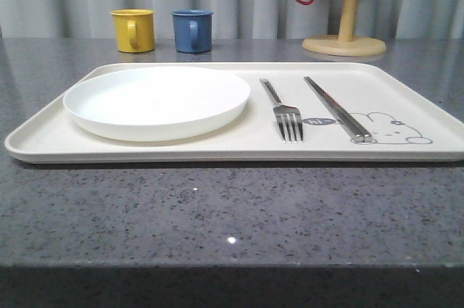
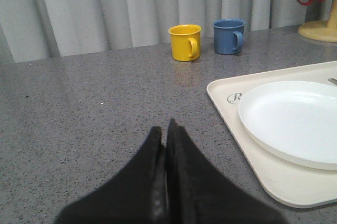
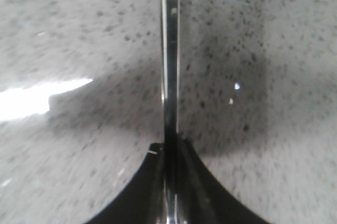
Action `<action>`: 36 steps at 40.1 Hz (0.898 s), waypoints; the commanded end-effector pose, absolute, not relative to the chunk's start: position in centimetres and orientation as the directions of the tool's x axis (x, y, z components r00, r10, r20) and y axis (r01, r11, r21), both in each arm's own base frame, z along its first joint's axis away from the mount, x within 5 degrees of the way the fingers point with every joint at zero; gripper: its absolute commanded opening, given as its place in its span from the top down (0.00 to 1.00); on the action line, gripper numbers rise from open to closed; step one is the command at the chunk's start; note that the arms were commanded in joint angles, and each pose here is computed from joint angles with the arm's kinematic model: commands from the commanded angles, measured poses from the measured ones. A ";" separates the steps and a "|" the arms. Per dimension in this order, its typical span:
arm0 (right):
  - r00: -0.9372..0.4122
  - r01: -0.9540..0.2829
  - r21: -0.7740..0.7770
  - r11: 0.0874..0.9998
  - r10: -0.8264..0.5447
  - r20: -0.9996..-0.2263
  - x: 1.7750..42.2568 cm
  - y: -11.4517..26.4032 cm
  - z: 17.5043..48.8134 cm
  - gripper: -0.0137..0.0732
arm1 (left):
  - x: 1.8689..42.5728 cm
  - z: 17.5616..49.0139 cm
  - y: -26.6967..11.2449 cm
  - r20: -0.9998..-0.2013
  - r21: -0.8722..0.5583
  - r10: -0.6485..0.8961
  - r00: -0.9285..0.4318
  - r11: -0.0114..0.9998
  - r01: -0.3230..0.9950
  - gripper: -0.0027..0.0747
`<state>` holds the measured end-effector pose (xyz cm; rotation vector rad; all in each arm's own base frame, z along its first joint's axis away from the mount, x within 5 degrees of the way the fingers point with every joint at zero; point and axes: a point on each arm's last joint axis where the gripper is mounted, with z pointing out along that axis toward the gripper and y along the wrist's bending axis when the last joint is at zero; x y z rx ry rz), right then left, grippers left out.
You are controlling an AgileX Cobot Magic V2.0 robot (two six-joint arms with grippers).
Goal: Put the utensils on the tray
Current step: 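Move the right gripper back and grasp the steel spoon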
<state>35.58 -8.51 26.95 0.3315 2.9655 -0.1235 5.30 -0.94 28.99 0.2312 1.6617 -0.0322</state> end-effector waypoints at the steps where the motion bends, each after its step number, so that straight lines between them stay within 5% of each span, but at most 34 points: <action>1: -0.940 0.245 -0.047 0.968 0.226 -0.257 33.8 -8.0 31.3 0.92 | 5.3 30.7 -0.9 -0.994 0.106 0.105 0.016 0.982 0.155 0.99; 16: -0.936 0.141 0.038 0.989 0.145 -0.320 30.2 -0.3 36.6 0.91 | 5.3 30.7 -0.9 -0.994 0.106 0.105 0.016 0.982 0.155 0.99; 28: -0.958 -0.005 0.065 0.998 0.014 -0.287 30.6 7.5 35.2 0.91 | 5.3 30.7 -0.9 -0.994 0.106 0.105 0.016 0.982 0.155 0.99; 36: -0.968 -0.001 0.067 0.998 0.015 -0.249 32.1 9.1 32.9 0.91 | 5.3 30.7 -0.9 -0.994 0.106 0.105 0.016 0.982 0.155 0.99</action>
